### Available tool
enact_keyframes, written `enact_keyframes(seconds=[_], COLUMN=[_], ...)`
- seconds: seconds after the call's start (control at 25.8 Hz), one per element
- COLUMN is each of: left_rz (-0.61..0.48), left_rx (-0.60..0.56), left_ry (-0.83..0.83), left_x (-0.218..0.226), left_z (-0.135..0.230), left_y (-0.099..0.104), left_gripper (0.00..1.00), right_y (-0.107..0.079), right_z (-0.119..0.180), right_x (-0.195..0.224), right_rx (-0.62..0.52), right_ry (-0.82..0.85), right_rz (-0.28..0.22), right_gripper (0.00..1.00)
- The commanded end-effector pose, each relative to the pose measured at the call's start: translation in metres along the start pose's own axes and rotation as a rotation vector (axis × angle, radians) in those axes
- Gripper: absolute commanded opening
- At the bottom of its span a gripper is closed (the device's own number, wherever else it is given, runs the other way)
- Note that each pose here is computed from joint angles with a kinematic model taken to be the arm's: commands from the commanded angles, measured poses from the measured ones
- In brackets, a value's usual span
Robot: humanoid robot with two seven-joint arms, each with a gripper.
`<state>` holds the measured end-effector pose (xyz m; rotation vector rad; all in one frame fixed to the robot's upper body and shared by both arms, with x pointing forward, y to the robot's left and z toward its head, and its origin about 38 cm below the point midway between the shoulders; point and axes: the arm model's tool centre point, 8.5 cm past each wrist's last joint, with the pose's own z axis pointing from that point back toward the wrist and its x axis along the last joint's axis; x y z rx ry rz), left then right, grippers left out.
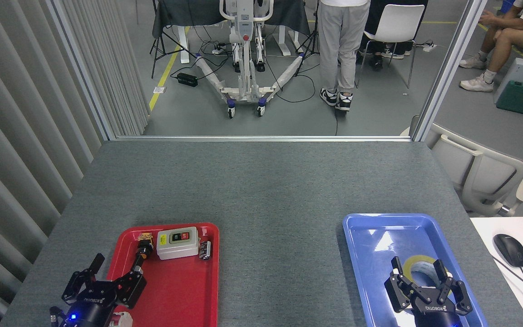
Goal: Place and move tape with both arms
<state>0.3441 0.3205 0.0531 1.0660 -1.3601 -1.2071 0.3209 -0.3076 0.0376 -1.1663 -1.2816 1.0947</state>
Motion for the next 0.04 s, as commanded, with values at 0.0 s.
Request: enact_keyframes(seconds=[0.0], left_rz=[-0.004], left_rx=[0.003], left_ry=[0.008], left_x=[-0.0046], left_z=[0.0038], left_y=[-0.0008], left_gripper=[1.0], right_y=[0.0005], right_z=[0.0006], right_x=[0.002], right_rx=[0.002], right_ry=[-0.019], right_rz=[-0.003], right_gripper=[1.0])
